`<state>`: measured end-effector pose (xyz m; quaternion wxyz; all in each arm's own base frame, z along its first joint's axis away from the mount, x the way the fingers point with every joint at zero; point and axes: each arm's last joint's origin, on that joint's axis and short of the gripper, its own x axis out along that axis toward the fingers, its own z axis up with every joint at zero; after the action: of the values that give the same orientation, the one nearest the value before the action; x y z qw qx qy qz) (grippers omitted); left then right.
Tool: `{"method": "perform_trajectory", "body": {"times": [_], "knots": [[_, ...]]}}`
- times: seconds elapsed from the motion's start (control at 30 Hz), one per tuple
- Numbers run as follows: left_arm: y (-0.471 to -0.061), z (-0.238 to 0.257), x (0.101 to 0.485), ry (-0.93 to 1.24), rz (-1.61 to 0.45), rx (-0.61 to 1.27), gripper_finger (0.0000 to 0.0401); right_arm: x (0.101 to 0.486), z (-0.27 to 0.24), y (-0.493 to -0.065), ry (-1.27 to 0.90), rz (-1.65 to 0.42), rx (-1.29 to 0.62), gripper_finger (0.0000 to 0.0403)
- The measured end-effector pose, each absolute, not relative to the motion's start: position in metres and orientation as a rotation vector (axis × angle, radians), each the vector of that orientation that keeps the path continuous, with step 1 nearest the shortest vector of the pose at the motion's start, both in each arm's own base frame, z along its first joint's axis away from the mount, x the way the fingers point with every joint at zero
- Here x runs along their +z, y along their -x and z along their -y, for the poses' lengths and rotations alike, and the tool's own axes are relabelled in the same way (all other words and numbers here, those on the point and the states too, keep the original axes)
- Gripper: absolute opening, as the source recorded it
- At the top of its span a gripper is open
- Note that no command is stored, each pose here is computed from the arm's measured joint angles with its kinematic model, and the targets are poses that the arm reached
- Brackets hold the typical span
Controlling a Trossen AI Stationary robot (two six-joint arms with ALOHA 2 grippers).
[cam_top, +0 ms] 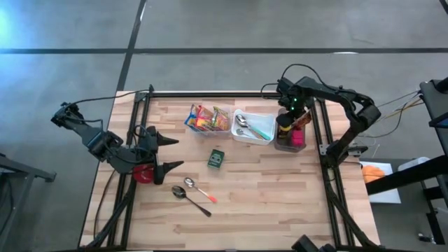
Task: Pick & Place Food Item
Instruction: Put the brown seasoning bottle into the black bin
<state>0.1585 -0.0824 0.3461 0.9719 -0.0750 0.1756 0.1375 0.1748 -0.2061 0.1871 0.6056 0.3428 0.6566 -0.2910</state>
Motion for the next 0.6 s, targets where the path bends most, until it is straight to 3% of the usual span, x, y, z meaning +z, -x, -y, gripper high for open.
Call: {"method": "perform_trajectory", "body": {"times": [0.43, 0.6], "knots": [[-0.1585, 0.0824, 0.3461, 0.151, -0.354, 0.278, 0.0381, 0.1871, 0.2062, -0.1751, -0.793, -1.516, -0.675, 0.0177], [-0.1585, 0.0824, 0.3461, 0.151, -0.354, 0.278, 0.0381, 0.1869, 0.2061, -0.1757, -0.813, -1.503, -0.669, 0.0202]]}}
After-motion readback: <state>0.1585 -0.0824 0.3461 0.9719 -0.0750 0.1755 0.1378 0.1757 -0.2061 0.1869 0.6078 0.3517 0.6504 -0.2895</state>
